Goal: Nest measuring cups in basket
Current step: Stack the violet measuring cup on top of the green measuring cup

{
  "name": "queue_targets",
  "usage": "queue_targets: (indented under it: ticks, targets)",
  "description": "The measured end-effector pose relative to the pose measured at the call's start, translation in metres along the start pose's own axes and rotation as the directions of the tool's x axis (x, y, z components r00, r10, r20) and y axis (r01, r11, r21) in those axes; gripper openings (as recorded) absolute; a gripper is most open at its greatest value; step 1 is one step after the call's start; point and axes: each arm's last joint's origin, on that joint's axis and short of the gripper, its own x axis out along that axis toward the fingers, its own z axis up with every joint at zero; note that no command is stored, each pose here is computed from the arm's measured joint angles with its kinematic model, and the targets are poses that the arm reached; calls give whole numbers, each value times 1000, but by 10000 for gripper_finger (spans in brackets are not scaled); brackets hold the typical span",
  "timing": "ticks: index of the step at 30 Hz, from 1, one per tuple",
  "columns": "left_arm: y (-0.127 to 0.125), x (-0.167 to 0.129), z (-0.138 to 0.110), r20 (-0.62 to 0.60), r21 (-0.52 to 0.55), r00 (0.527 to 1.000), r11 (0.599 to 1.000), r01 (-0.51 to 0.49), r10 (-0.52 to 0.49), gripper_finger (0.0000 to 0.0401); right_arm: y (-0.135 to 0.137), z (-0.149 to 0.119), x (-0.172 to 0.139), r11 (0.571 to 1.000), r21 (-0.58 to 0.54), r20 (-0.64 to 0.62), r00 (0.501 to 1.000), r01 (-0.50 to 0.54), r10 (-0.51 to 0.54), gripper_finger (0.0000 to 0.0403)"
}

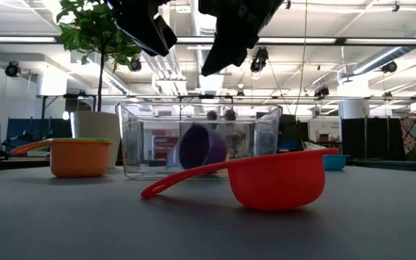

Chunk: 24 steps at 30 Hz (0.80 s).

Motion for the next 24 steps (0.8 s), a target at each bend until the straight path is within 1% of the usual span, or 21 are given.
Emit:
queue_targets:
  ticks: [4, 6, 9, 15, 20, 24]
  targets:
    - [2, 6, -3, 18, 2, 1000, 1000, -4, 4, 10, -1, -4, -6, 1000, 0, -43, 999, 31, -31, 41]
    - [4, 13, -7, 23, 1, 1000, 1000, -8, 8, 22, -1, -6, -9, 999, 0, -65, 997, 32, -32, 41]
    - [9, 27, -13, 12, -11, 1000, 1000, -14, 14, 47, 0, -8, -14, 999, 1, -63, 997, 33, -32, 41]
    - [29, 58, -24, -71, -52, 994, 995, -89, 85, 112, 0, -17, -22, 999, 13, -48, 998, 34, -34, 41]
    - [45, 85, -35, -154, -91, 984, 991, -100, 85, 159, 0, -28, -26, 999, 19, -16, 999, 36, -35, 41]
    - [49, 103, -42, -200, -101, 977, 990, -94, 73, 181, 1, -36, -29, 999, 37, -6, 999, 37, -37, 41]
